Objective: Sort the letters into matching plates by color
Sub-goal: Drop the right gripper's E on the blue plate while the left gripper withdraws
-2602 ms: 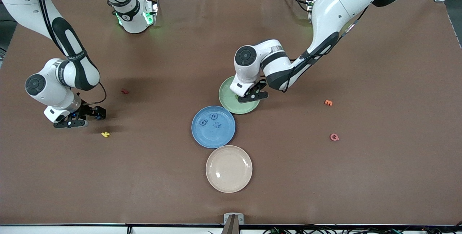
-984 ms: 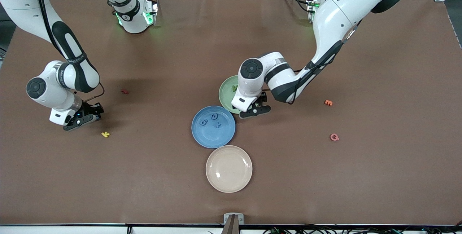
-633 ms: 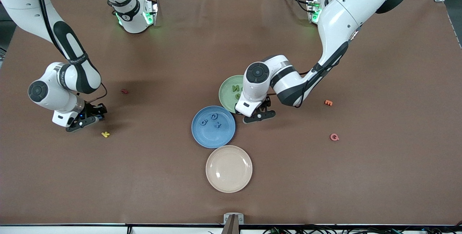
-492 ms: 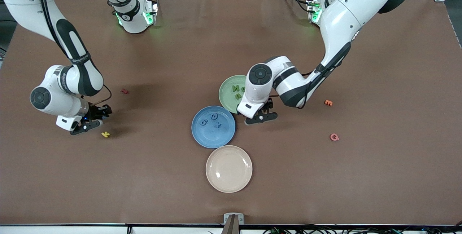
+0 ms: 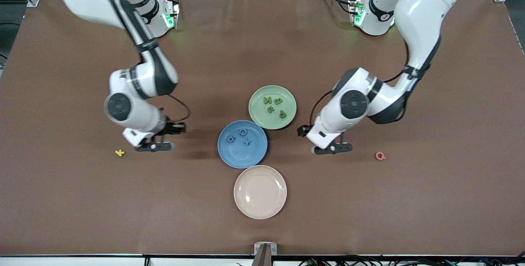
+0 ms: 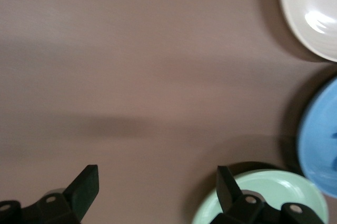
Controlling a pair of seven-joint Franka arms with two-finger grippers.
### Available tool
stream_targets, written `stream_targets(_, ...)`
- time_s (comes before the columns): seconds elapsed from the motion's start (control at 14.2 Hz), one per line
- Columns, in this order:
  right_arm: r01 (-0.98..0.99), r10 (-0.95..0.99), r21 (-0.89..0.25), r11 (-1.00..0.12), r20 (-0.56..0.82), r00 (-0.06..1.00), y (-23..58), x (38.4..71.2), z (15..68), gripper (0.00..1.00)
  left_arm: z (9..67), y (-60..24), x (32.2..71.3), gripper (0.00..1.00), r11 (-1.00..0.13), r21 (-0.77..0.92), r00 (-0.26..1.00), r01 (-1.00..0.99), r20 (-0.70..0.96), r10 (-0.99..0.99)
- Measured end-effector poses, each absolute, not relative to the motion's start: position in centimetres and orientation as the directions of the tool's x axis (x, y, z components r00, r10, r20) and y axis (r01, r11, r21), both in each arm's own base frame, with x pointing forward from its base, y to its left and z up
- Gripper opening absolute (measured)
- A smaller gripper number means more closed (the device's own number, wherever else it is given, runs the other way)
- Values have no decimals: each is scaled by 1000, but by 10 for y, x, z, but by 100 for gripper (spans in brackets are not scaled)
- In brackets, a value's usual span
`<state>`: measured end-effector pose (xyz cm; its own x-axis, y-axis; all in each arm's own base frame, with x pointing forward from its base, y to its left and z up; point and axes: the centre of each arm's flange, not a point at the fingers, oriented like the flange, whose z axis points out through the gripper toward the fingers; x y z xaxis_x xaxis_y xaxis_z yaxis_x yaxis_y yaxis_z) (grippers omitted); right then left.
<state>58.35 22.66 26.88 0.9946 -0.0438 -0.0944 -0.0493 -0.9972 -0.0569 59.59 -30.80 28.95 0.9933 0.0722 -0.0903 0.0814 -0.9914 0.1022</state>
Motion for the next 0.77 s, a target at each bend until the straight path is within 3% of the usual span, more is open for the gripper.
stream_targets(0.42,-343,-339,-52,-938,-73,938,372,571,256,33,325,-194,609,99,-991,129,993,19,-117,4)
stream_targets(0.77,-462,-459,-79,-883,-60,887,452,564,241,33,393,-102,614,99,-994,105,995,44,-91,35)
